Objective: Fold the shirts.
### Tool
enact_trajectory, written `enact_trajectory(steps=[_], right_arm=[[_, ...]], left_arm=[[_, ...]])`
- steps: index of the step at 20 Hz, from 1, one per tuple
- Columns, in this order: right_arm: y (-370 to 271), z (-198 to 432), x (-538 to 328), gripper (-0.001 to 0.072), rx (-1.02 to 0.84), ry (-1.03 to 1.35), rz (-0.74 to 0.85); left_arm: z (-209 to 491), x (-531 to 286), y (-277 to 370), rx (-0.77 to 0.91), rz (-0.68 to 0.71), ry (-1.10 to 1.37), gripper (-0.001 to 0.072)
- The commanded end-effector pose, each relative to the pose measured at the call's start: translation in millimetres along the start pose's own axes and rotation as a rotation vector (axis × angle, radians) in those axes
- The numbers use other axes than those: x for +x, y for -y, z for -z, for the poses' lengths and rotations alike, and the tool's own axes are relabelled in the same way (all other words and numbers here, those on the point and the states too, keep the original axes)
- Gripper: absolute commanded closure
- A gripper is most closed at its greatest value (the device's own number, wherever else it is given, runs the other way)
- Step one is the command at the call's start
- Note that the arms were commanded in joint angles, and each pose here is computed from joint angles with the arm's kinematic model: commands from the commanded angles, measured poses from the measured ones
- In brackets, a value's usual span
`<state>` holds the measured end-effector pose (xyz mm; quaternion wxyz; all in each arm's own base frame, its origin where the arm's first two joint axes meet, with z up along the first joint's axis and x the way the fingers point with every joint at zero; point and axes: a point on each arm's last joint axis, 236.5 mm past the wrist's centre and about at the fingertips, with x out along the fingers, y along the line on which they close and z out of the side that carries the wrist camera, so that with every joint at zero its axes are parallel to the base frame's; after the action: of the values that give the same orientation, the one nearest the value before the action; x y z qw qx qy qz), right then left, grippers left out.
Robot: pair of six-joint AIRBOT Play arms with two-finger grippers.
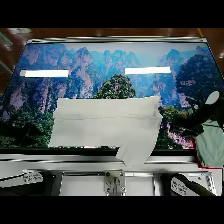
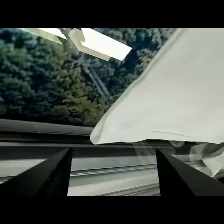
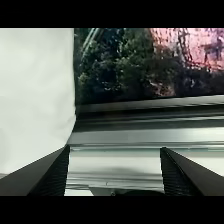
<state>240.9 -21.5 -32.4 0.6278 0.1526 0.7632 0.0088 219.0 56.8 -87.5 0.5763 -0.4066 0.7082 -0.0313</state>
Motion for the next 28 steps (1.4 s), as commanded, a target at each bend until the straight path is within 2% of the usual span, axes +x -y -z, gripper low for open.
enact_trajectory(steps=[1,6,12,13,15,18,22,24,28], right_arm=[[-16.3,0.1,3.3,0.0028,0.013,0.073,-0.09],[-27.5,-16.2,0.1,0.0028,0.021,0.142,-0.139],[-22.9,-17.1,0.6,0.0028,0.015,0.146,-0.119],[-22.3,-17.0,0.7,0.0028,0.015,0.146,-0.116],[-19.6,-16.7,1.0,0.0028,0.015,0.145,-0.105],[-13.0,-14.0,3.1,0.0028,0.036,0.133,-0.079],[-34.9,28.6,50.6,0.0028,-0.017,-0.025,-0.133],[-51.8,37.5,78.7,0.0028,-0.056,-0.029,-0.166],[-53.2,47.9,100.3,0.0029,0.0,-0.045,-0.167]], left_arm=[[9.1,32.6,-13.7,-0.059,0.049,0.055,0.0095],[-9.9,36.3,1.0,-0.067,0.102,0.13,0.0099],[-3.8,55.1,4.8,-0.051,0.087,0.08,0.0104],[-2.4,58.2,6.3,-0.045,0.085,0.068,0.0161],[0.2,63.1,9.7,-0.029,0.078,0.048,0.0465],[5.2,67.2,15.3,-0.002,0.075,0.021,0.0667],[10.5,66.8,19.0,0.038,0.09,0.0,0.0667],[11.5,66.7,19.6,0.043,0.092,-0.003,0.0667],[15.7,64.8,22.5,0.056,0.1,-0.015,0.0667]])
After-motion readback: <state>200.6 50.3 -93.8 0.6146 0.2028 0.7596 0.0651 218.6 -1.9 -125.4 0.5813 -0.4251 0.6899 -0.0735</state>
